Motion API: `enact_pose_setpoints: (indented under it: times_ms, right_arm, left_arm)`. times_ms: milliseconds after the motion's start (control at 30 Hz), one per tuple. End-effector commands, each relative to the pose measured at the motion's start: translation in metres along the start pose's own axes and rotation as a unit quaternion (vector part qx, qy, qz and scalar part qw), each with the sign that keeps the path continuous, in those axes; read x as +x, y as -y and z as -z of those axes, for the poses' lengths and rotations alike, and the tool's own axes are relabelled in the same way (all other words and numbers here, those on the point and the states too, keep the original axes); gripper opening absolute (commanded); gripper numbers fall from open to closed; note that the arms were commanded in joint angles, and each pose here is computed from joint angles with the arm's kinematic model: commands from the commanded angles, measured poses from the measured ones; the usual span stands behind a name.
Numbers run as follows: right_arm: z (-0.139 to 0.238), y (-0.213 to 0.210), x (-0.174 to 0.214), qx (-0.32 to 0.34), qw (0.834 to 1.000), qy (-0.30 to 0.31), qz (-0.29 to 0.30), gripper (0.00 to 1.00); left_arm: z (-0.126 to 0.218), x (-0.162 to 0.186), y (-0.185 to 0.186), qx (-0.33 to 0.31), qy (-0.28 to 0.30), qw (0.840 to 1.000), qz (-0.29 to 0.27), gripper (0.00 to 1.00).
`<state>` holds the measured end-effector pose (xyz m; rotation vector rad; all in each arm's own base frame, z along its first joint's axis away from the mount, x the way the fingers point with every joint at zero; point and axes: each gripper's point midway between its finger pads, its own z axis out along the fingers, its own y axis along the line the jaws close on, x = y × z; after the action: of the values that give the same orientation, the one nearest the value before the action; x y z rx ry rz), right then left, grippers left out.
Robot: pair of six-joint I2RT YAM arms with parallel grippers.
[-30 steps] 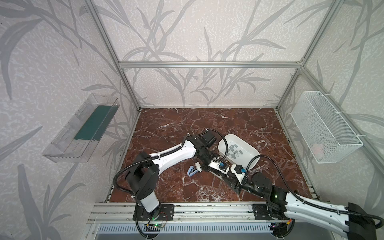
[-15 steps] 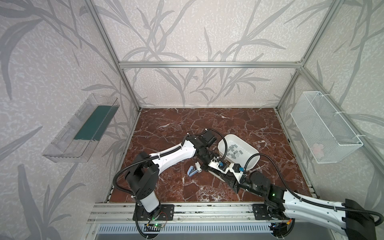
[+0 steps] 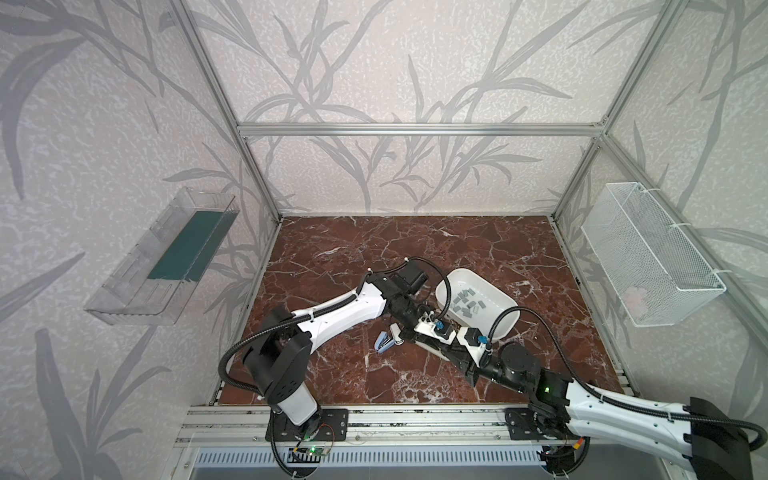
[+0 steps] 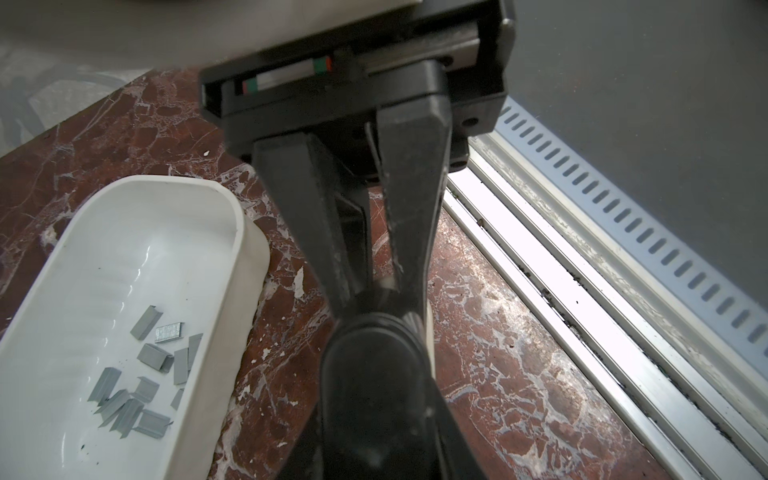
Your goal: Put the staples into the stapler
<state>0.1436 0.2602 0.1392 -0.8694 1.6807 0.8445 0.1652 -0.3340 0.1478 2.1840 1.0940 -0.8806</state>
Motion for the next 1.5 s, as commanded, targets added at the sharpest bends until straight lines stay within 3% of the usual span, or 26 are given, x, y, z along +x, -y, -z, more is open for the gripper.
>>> enact_pose_setpoints:
  times_ms: [0, 400, 533, 667, 767, 867, 1000, 1100, 1200, 1467]
  right_arm:
    - [0.005, 0.001, 0.037, 0.008, 0.999, -0.050, -0.006, 0.00]
    - [0.013, 0.005, 0.058, 0.026, 0.997, -0.071, -0.010, 0.00]
    - [0.008, 0.008, 0.058, 0.041, 0.996, -0.078, -0.013, 0.00]
    - [0.006, 0.010, 0.061, 0.058, 0.994, -0.084, -0.023, 0.00]
    - [0.007, 0.007, 0.059, 0.061, 0.994, -0.078, -0.035, 0.00]
    - [0.009, 0.003, 0.059, 0.071, 0.994, -0.074, -0.037, 0.00]
    - [0.010, 0.004, 0.059, 0.082, 0.993, -0.073, -0.047, 0.00]
    - [0.011, 0.004, 0.058, 0.085, 0.993, -0.069, -0.052, 0.00]
    - [0.013, 0.005, 0.055, 0.091, 0.992, -0.062, -0.059, 0.00]
    - [0.014, 0.010, 0.054, 0.109, 0.990, -0.059, -0.068, 0.00]
  left_arm:
    - [0.028, -0.043, -0.019, -0.074, 0.073, 0.992, -0.072, 0.00]
    - [0.041, -0.054, -0.016, -0.078, 0.102, 0.989, -0.076, 0.00]
    - [0.044, -0.046, -0.027, -0.120, 0.094, 0.985, -0.076, 0.00]
    - [0.058, -0.033, -0.052, -0.214, 0.093, 0.971, -0.054, 0.00]
    - [0.063, -0.025, -0.060, -0.251, 0.070, 0.964, -0.051, 0.00]
    - [0.068, -0.022, -0.068, -0.283, 0.068, 0.956, -0.048, 0.11]
    - [0.077, -0.016, -0.073, -0.328, 0.071, 0.941, -0.042, 0.20]
    - [0.088, -0.012, -0.082, -0.381, 0.070, 0.921, -0.037, 0.26]
    - [0.093, -0.007, -0.084, -0.418, 0.073, 0.905, -0.036, 0.30]
    - [0.095, 0.024, -0.091, -0.463, 0.036, 0.885, -0.006, 0.35]
